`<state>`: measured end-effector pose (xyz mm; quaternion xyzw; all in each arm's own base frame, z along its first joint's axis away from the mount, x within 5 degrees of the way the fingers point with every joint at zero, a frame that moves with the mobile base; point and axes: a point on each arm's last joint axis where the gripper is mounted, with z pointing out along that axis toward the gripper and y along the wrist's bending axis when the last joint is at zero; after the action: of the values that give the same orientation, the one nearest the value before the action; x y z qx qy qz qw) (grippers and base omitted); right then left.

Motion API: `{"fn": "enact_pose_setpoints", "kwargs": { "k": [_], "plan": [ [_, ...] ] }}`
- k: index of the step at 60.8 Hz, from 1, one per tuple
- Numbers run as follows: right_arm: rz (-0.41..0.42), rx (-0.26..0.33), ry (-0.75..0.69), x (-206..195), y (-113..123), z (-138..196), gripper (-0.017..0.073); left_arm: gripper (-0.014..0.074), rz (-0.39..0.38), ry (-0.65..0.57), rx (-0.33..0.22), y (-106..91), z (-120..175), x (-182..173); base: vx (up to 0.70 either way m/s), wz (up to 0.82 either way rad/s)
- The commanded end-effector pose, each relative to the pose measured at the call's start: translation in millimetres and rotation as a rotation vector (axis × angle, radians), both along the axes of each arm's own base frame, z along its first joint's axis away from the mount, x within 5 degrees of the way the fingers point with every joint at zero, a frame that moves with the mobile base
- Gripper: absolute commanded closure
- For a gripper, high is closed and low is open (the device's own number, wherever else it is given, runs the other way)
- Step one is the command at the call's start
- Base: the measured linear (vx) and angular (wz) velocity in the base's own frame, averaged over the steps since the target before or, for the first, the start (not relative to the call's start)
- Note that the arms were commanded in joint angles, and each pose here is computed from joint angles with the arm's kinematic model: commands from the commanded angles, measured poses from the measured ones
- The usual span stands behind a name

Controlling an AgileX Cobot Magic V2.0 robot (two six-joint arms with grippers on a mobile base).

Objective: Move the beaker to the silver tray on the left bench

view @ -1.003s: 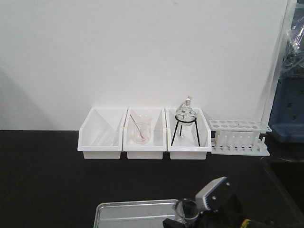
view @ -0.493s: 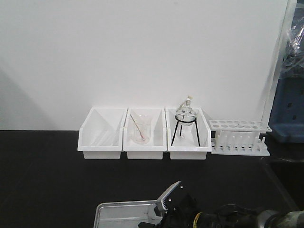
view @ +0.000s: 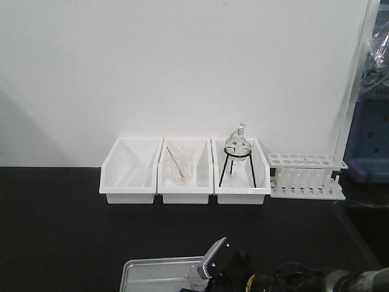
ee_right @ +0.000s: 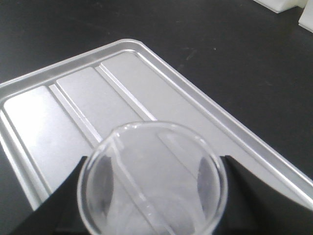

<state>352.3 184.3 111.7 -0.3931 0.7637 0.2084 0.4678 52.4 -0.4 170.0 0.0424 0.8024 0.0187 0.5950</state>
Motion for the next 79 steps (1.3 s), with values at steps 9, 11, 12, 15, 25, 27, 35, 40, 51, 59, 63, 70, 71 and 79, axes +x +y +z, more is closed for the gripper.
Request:
{"fn": "enact_pose_setpoints", "kwargs": {
  "k": [9,11,12,15,25,27,35,40,51,59,63,70,71,79],
  "plan": [
    [0.009,0.088,-0.096,6,4,31,0.0026,0.0592,-0.011,-0.062,-0.007,-0.9,0,2,0.0,0.0],
    [0.009,0.088,-0.096,6,4,31,0.0001,0.0592,-0.011,-0.062,-0.007,-0.9,0,2,0.0,0.0],
    [0.009,0.088,-0.096,6,4,31,-0.0007,0.0592,-0.011,-0.062,-0.007,-0.9,0,2,0.0,0.0],
    [0.009,0.088,-0.096,6,4,31,-0.0028,0.0592,-0.011,-0.062,-0.007,-0.9,0,2,0.0,0.0],
    [0.006,0.095,-0.104,6,4,36,-0.0034,0.0592,-0.011,-0.062,-0.007,-0.9,0,2,0.0,0.0],
    [0.006,0.098,-0.111,6,4,39,-0.0034,0.0592,-0.011,-0.062,-0.007,-0.9,0,2,0.0,0.0],
    [-0.001,0.126,-0.162,4,3,62,-0.0034,0.0592,-0.011,-0.062,-0.007,-0.9,0,2,0.0,0.0],
    [-0.02,0.157,-0.207,2,1,85,-0.0034,0.0592,-0.011,-0.062,-0.007,-0.9,0,2,0.0,0.0],
    [-0.096,0.256,-0.248,-13,-10,149,0.0007,0.0592,-0.011,-0.062,-0.007,-0.9,0,2,0.0,0.0],
    [-0.233,0.292,-0.206,-35,-29,198,0.0186,0.0592,-0.011,-0.062,-0.007,-0.9,0,2,0.0,0.0],
    [-0.321,0.283,-0.192,-52,-44,219,0.0351,0.0592,-0.011,-0.062,-0.007,-0.9,0,2,0.0,0.0],
    [-0.436,0.256,-0.228,-93,-72,244,0.0578,0.0592,-0.011,-0.062,-0.007,-0.9,0,2,0.0,0.0],
    [-0.45,0.247,-0.239,-101,-77,246,0.0576,0.0592,-0.011,-0.062,-0.007,-0.9,0,2,0.0,0.0],
    [-0.482,0.205,-0.331,-155,-104,247,0.0575,0.0592,-0.011,-0.062,-0.007,-0.9,0,2,0.0,0.0]
  ]
}}
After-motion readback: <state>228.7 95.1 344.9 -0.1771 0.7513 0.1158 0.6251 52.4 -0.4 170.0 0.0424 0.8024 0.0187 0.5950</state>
